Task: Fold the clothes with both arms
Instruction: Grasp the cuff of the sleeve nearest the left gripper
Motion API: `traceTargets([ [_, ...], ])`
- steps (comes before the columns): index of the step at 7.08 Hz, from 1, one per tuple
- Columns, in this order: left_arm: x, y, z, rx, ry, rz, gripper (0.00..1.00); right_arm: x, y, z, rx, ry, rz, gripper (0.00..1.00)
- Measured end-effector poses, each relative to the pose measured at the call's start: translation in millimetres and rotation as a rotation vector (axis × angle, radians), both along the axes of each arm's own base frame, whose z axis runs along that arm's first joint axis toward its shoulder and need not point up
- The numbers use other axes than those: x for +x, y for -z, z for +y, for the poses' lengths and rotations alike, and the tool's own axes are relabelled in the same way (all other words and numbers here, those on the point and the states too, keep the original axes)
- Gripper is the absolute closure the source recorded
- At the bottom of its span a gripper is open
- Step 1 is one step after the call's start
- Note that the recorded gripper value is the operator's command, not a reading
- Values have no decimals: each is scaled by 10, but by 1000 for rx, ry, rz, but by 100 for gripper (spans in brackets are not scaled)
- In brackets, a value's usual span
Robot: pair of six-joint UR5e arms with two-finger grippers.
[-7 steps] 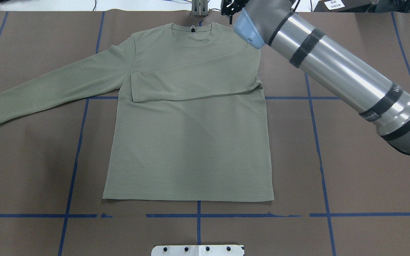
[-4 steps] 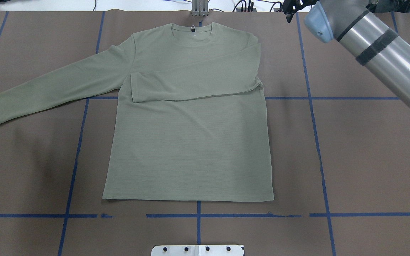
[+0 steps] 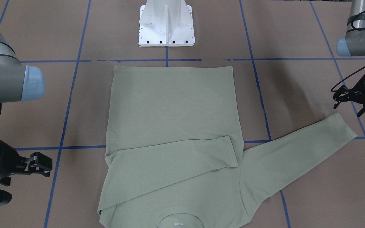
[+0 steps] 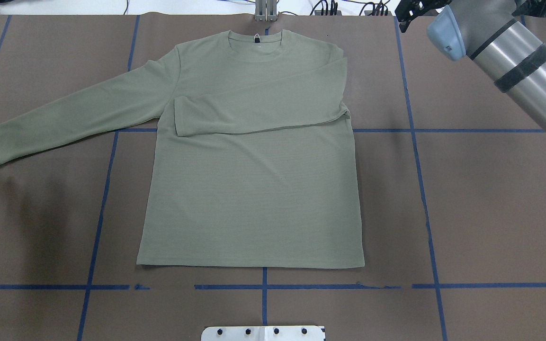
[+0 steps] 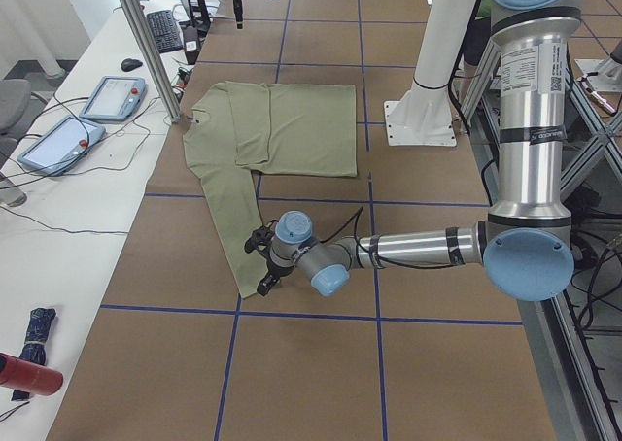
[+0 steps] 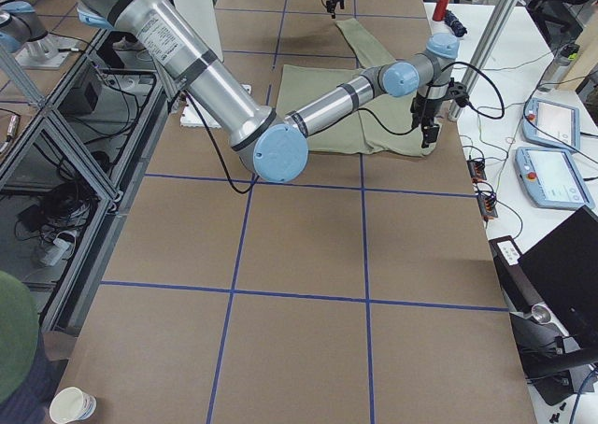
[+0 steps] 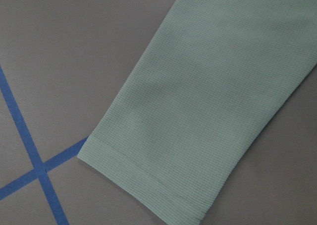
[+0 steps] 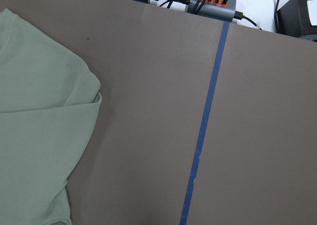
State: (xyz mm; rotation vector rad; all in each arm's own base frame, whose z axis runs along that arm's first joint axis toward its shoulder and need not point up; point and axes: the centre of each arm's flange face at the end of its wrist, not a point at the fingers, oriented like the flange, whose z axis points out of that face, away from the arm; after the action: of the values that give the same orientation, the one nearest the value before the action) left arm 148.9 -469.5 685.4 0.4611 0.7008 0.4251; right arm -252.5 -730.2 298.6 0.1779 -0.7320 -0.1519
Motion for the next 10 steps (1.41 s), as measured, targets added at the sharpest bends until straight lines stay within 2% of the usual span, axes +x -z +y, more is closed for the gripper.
traceTargets([
  [4, 152, -29, 20, 5, -30, 1, 34, 5, -12, 4, -1, -1, 1, 0],
  [5, 178, -34, 23, 4, -35, 1, 41, 5, -15, 3, -2, -2, 1, 0],
  [6, 193, -35, 23, 4, -37, 1, 62, 5, -15, 3, -3, -3, 1, 0],
  [7, 198, -36, 22, 4, -38, 1, 79, 5, -16, 3, -3, -3, 1, 0],
  [8, 199, -36, 20, 4, -38, 1, 83, 4, -16, 3, -4, -3, 1, 0],
  [9, 200, -34, 18, 4, -38, 1, 100, 4, -18, 2, -4, -3, 1, 0],
  [10, 202, -31, 16, 5, -38, 1, 100, 4, -17, 2, -5, -4, 1, 0],
])
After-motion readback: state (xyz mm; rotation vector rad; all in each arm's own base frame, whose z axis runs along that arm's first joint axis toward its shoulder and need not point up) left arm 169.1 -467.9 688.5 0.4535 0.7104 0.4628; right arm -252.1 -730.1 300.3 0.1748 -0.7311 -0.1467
